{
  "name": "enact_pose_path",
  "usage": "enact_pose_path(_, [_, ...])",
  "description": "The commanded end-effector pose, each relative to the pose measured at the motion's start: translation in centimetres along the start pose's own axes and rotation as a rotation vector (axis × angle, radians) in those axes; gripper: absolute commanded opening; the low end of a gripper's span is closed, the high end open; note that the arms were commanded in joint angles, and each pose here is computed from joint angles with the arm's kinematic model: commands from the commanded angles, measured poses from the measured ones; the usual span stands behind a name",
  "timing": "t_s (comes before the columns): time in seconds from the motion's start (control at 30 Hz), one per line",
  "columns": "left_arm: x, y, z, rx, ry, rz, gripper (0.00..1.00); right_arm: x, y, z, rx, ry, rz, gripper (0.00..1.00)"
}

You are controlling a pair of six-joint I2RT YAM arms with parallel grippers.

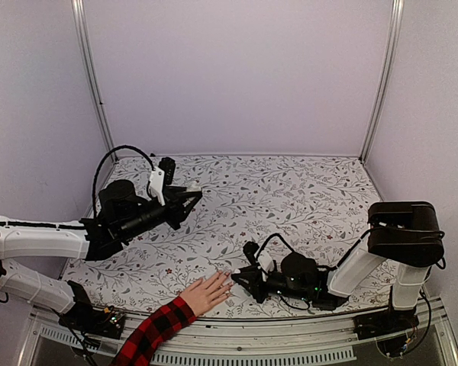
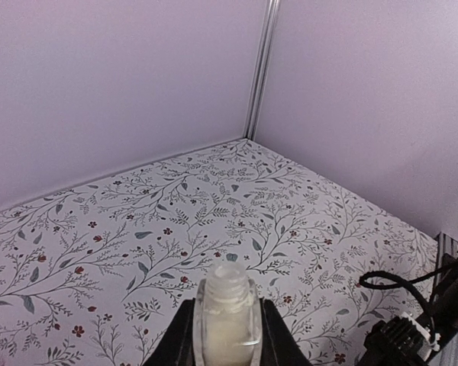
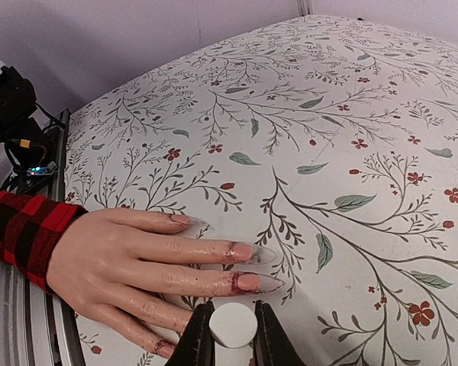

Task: Paint the nails
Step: Paint the nail polish on the nail.

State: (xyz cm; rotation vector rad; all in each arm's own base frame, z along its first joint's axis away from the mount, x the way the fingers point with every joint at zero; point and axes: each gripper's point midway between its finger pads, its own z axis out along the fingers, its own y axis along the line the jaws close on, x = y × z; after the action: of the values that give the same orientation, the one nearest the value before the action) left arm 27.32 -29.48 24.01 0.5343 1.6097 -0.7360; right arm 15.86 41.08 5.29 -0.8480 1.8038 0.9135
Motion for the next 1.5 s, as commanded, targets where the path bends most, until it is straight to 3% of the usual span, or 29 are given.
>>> enact_pose_path(0.0, [-1.5,-0.2,0.4,0.008,-0.037,0.015,0.0,-0.2,-0.1,0.1,0.019,-0.007,0.004,0.0])
enact_pose_path(1.47, [-1.5,-0.2,0.5,0.01,-0.036,0.014,0.0,0.1,-1.6,-0.7,0.092,-0.001,0.006,0.0])
